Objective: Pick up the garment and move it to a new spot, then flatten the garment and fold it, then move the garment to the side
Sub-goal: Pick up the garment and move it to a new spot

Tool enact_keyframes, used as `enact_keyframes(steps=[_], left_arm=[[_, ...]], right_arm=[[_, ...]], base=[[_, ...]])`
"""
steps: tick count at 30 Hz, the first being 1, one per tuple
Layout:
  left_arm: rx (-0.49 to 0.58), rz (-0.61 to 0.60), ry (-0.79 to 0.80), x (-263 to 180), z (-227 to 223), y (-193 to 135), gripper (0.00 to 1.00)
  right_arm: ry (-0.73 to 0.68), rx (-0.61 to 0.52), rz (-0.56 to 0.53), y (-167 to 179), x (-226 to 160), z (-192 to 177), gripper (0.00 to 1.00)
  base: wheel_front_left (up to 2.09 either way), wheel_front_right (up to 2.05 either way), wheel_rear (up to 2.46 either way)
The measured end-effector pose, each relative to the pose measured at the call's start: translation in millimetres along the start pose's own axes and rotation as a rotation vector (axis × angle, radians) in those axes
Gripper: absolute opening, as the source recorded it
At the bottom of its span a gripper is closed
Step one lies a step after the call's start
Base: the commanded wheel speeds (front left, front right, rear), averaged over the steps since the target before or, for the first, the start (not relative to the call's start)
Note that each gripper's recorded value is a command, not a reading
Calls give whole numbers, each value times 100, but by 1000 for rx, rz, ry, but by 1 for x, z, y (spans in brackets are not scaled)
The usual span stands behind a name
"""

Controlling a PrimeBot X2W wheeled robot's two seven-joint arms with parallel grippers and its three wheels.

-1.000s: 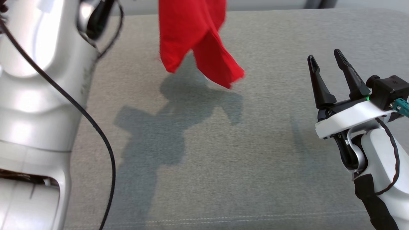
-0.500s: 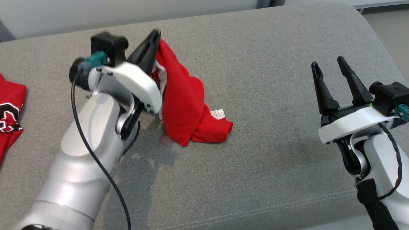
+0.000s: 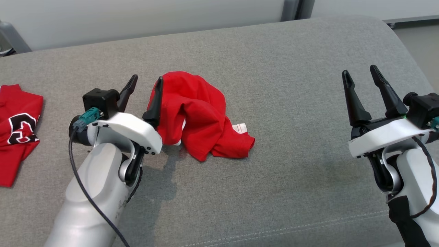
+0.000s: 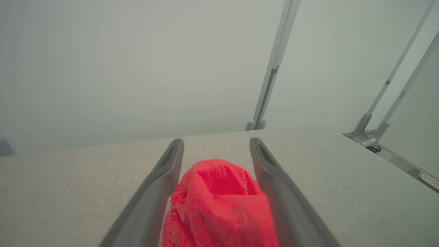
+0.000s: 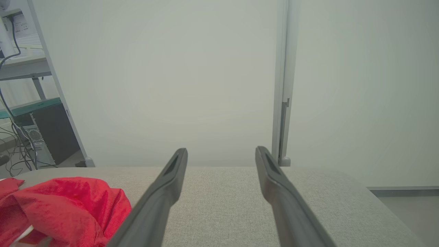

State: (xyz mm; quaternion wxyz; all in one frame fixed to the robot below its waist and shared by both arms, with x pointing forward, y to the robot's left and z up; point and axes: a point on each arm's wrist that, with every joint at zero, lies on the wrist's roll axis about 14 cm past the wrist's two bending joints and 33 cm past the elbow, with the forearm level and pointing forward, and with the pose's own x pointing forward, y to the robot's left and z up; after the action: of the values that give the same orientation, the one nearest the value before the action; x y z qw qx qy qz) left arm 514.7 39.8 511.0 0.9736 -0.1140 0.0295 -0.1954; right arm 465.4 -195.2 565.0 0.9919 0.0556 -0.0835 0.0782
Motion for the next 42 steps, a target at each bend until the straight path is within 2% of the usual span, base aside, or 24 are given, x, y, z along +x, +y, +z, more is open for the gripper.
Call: enact_keyframes(steps=[8,17,26,42], left_arm=[[51,173,-42,-51,4,52,100],[104,327,-100,-113,16,87,100],[129,427,-134,-160,20,104,100],[137,493,-151,-195,17,110,100]], right_arm=[[-13,6,-11,0,-7,4,100],[-11,20,-45,-5,-29,4,100],[7,21,-62,-2,-47,-5,100],[60,36,-80,2,-68,-26,100]], base=[[0,0,0],[0,0,0],[0,0,0],[0,0,0]])
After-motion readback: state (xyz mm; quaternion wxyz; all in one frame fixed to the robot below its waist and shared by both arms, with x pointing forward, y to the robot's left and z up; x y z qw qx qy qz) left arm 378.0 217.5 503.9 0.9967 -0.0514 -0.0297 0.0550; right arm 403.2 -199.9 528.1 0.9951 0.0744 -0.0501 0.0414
